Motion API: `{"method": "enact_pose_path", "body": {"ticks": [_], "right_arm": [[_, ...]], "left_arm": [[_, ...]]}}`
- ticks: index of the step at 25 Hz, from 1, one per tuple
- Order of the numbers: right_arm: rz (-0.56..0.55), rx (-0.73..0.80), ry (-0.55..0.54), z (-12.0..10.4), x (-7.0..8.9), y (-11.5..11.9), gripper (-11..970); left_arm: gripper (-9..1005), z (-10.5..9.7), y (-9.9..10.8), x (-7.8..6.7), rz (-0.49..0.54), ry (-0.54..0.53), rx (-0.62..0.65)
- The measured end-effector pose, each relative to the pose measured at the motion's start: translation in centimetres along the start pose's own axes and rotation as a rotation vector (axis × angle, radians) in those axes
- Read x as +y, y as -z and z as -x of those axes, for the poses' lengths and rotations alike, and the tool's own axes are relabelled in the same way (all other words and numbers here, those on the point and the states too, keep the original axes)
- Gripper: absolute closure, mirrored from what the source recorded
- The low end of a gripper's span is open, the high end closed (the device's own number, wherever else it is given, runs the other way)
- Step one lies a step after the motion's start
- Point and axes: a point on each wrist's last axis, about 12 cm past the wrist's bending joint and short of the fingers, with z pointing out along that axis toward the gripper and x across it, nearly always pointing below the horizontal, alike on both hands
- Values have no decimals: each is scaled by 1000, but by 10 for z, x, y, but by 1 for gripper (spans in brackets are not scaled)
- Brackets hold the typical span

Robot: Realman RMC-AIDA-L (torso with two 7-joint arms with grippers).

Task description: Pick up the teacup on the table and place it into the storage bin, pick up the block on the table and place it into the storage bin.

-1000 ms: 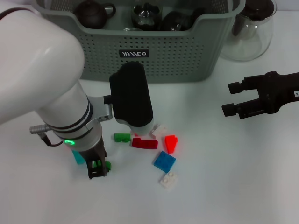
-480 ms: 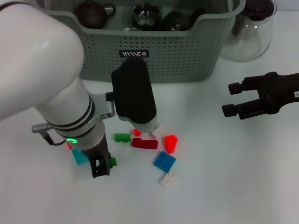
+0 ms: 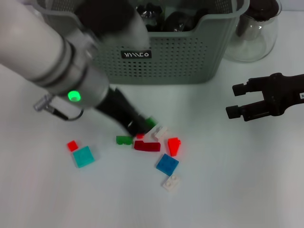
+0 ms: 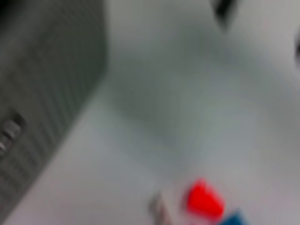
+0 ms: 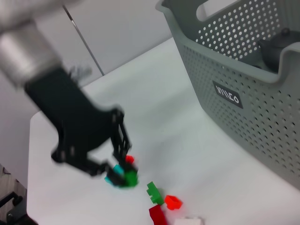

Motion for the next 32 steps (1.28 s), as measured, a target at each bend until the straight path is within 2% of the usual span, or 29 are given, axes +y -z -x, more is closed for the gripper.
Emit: {"method": "enact_pose_path", "body": {"ticks": [5,9,11,16,17,18,19,23,28,32], "right_arm": [[-5,-3,-8,0,-1,2,45],[-15,-8,-13,0,-2,4,45],[-21,-13,-15,1,-3,5,45],[-24,-17,-11,3,-4,6,46],[-25,-18,-11,3,-4,6,46],[-25,-20,-11,4,-4,6,46],[-26,-22,-12,4,-4,6,46],[-30,-26,-9,5,-5,6,46],[-39,-27,-6,6,-6,6,46],[-43,-27,-3,7,-6,6,46]], "left_arm": [[834,5,46,23,-96,127,-311],[832,16,71,41,-52,142,-441],[831,29,80,53,-10,141,-504],[828,60,77,78,65,153,-542],[827,69,69,94,101,184,-525],[827,69,69,94,101,184,-525],[826,72,65,103,125,204,-519],[824,74,52,120,170,244,-515],[638,75,45,125,196,239,-531],[486,77,59,116,188,186,-555]]}}
